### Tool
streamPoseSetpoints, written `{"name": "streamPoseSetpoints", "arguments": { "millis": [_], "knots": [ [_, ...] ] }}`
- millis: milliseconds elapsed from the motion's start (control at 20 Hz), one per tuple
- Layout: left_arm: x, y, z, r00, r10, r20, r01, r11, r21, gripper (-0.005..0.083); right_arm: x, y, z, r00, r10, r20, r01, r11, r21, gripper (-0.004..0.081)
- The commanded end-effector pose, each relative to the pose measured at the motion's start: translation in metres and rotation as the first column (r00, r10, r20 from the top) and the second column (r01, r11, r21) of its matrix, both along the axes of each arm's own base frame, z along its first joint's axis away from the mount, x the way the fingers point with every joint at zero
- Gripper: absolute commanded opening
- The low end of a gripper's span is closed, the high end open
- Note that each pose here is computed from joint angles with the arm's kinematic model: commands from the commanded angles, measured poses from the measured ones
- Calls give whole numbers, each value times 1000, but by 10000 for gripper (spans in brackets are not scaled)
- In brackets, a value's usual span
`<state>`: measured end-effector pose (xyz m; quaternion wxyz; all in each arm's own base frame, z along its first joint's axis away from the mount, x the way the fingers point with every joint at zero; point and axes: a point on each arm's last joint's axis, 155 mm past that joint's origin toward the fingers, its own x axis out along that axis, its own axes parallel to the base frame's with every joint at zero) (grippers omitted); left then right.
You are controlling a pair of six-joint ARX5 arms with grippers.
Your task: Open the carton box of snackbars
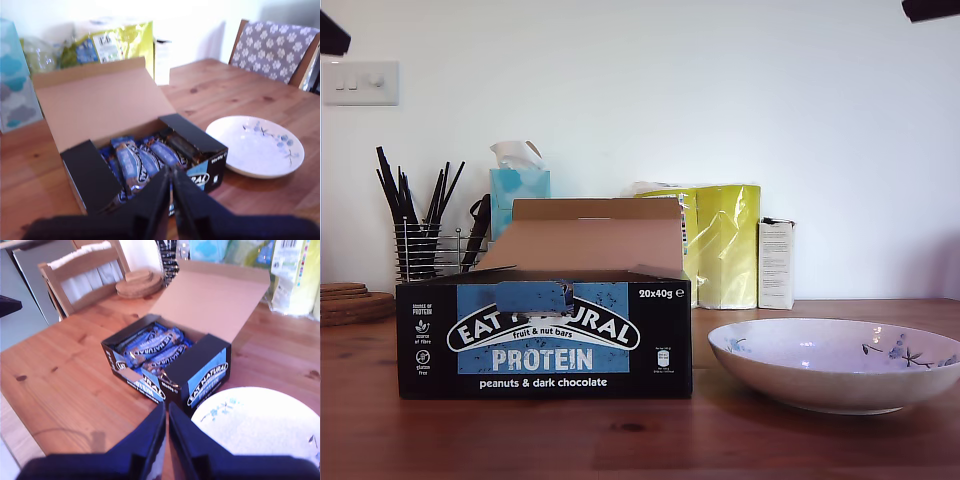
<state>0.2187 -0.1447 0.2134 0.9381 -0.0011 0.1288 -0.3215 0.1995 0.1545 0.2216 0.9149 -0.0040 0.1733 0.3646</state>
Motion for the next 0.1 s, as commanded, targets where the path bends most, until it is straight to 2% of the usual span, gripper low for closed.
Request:
{"name": "streamPoseSetpoints", "arguments": {
  "millis": [0, 50],
  "knots": [
    [0, 1, -10, 999, 6, -32, -5, 1000, 9, -21, -2, 1, -9, 1000, 6, -28, -6, 1000, -10, -13],
    [-1, 1, -13, 999, 6, -44, -5, 1000, 15, -21, -2, 1, -11, 999, 5, -37, -6, 1000, -14, -13]
  ]
}}
